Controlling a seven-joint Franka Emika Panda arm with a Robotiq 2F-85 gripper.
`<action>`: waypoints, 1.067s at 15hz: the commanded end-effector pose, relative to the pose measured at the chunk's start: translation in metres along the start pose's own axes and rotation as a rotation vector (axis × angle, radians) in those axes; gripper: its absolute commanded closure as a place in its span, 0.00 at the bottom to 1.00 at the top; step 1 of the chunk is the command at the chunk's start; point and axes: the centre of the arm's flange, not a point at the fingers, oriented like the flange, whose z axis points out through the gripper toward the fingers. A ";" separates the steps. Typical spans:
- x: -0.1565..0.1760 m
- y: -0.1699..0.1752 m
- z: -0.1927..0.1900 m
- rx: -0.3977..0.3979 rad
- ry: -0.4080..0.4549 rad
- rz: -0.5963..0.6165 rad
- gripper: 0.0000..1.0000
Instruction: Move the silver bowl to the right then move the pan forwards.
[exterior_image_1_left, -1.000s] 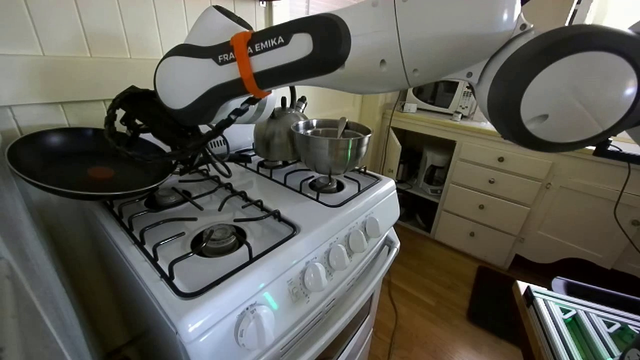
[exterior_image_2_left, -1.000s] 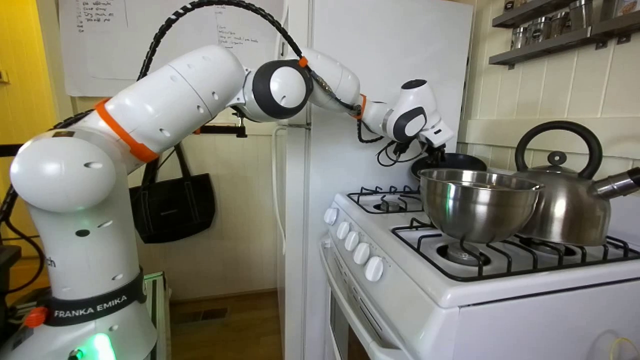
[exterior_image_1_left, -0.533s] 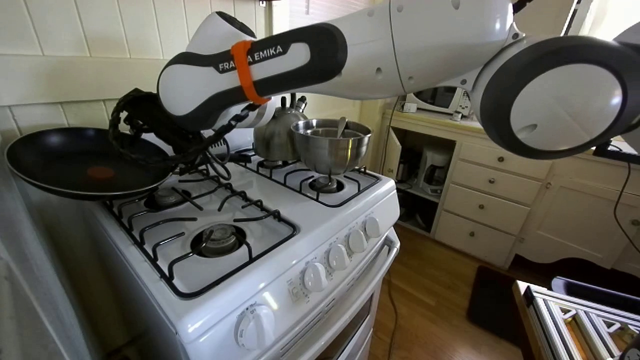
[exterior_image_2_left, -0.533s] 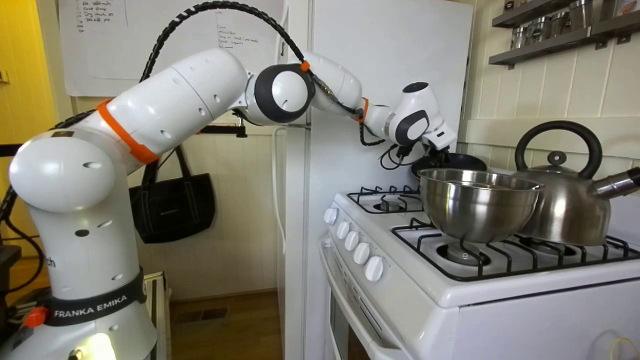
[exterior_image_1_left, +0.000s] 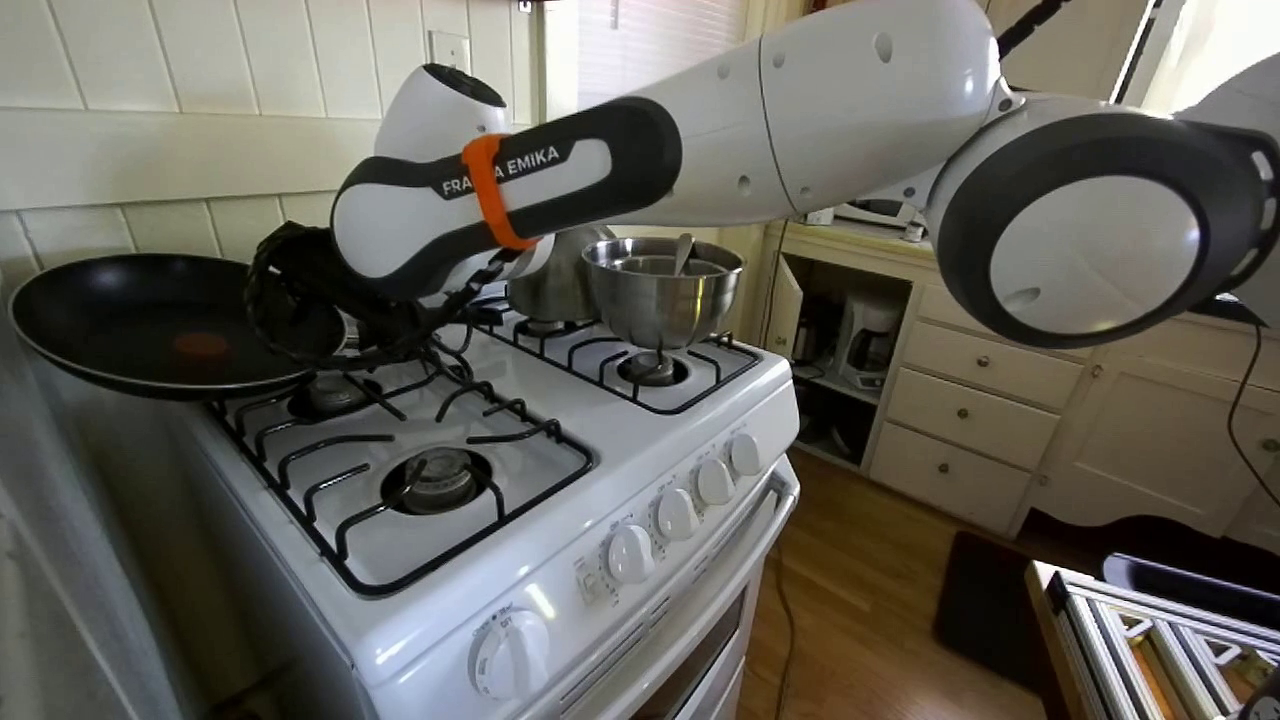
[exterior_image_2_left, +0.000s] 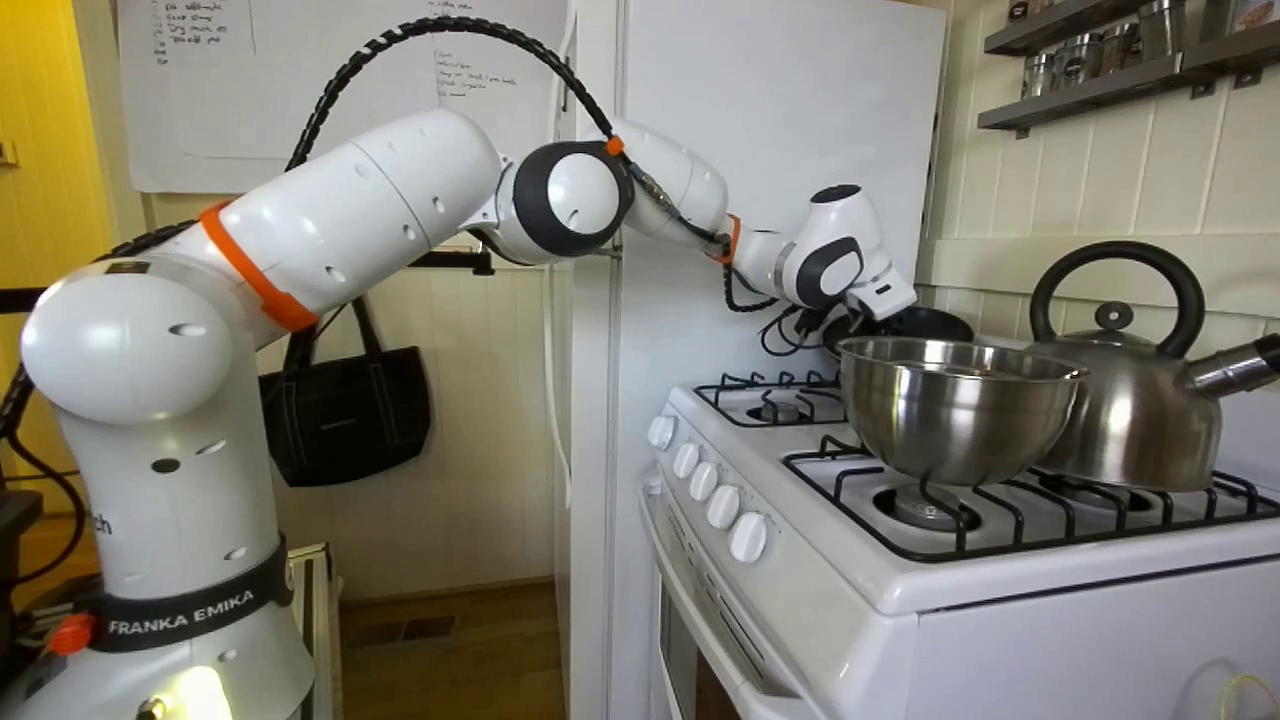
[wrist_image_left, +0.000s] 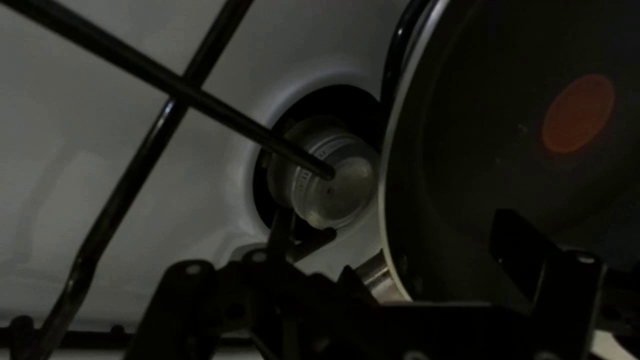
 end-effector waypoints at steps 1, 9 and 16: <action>-0.001 -0.017 0.032 0.027 -0.011 -0.011 0.00; 0.001 -0.024 0.049 0.076 0.024 -0.045 0.58; -0.005 -0.028 0.032 0.080 0.032 -0.048 0.98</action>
